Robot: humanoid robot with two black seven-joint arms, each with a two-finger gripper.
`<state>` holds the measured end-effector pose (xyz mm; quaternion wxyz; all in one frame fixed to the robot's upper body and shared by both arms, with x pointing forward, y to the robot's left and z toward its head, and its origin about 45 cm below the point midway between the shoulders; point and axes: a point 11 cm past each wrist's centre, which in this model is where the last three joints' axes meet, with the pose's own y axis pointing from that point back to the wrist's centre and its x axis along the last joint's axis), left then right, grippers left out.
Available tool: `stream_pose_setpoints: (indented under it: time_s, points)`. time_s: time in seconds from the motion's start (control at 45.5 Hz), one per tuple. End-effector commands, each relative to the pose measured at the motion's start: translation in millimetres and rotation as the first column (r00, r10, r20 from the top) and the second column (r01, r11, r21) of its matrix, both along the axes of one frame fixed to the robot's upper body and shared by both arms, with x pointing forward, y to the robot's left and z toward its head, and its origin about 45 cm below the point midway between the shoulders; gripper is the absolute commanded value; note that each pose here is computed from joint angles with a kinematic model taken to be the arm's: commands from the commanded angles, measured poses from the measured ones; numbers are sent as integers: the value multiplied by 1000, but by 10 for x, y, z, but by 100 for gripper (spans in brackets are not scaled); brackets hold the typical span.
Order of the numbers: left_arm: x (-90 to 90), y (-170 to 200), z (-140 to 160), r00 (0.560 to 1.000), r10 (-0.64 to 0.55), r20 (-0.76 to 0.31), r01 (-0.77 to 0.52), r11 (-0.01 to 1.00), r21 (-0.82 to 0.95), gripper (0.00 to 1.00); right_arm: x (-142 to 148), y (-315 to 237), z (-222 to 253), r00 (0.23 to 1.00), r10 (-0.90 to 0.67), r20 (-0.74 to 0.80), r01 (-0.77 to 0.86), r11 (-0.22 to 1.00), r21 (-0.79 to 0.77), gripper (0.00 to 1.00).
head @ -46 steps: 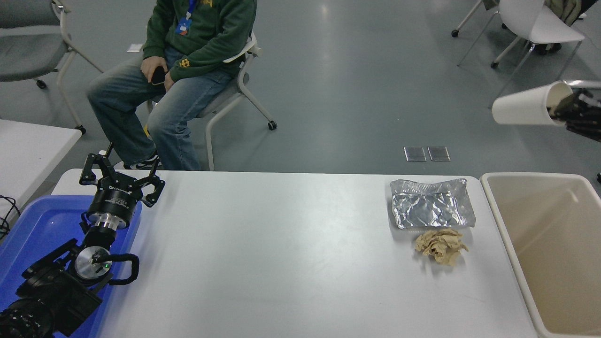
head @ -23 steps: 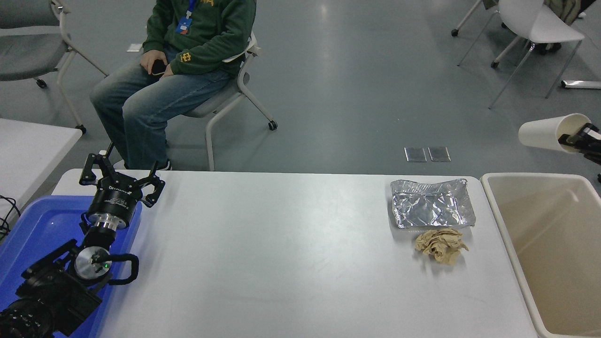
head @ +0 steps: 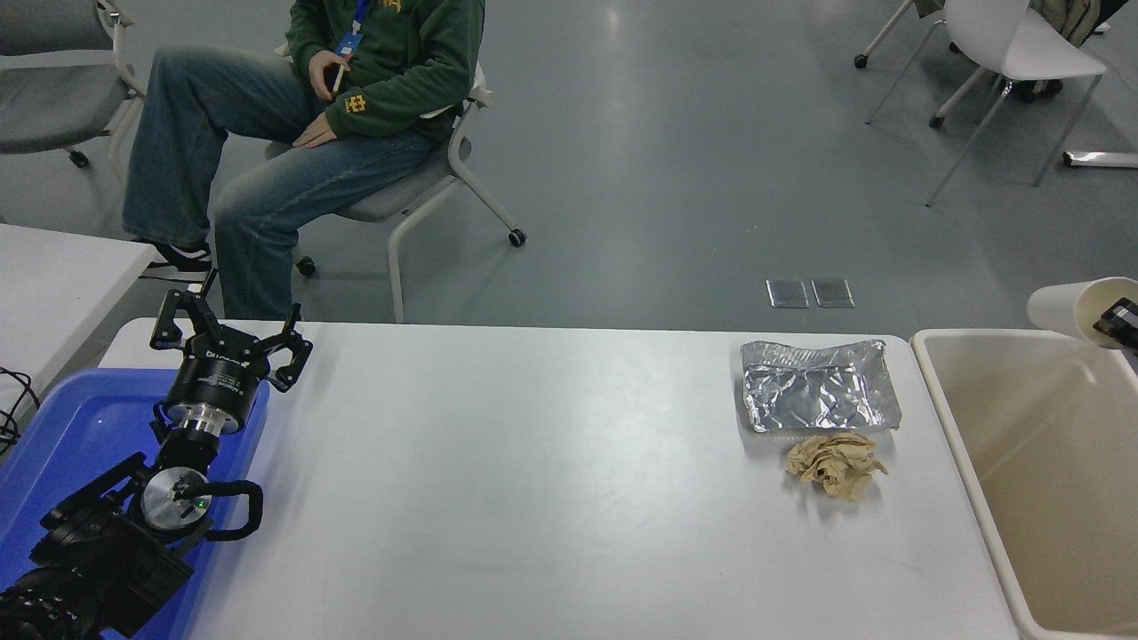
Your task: Clean the table surface
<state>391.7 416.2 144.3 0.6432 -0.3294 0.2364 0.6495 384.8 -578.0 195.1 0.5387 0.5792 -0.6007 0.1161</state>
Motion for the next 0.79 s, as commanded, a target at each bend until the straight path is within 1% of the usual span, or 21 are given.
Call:
stream_pose_setpoints:
  time_s: [0.0,0.242,0.374,0.725,0.747,0.769]
  points:
    - [-1,5,-2,1000,2,-1,-2,1000,0,100,-150,43,-368,986,-143,-88,143,990,-2,0]
    - [0,-2,1,1000,-1,1,1,1000,0,100,-233,90,-552,951,-273,-147,281,959,34,0]
    - [-1,4,-2,1000,1,-1,-1,1000,1,100,-234,129,-599,943,-297,-153,304,952,27,0]
    - [-1,4,-2,1000,1,-1,-1,1000,1,100,-225,199,-663,942,-298,-156,306,952,29,0]
    - [-1,5,-2,1000,2,-1,-2,1000,0,100,-231,197,-668,941,-298,-157,306,952,29,1]
    - [-1,5,-2,1000,2,-1,-2,1000,0,100,-231,197,-668,941,-299,-157,307,951,30,7]
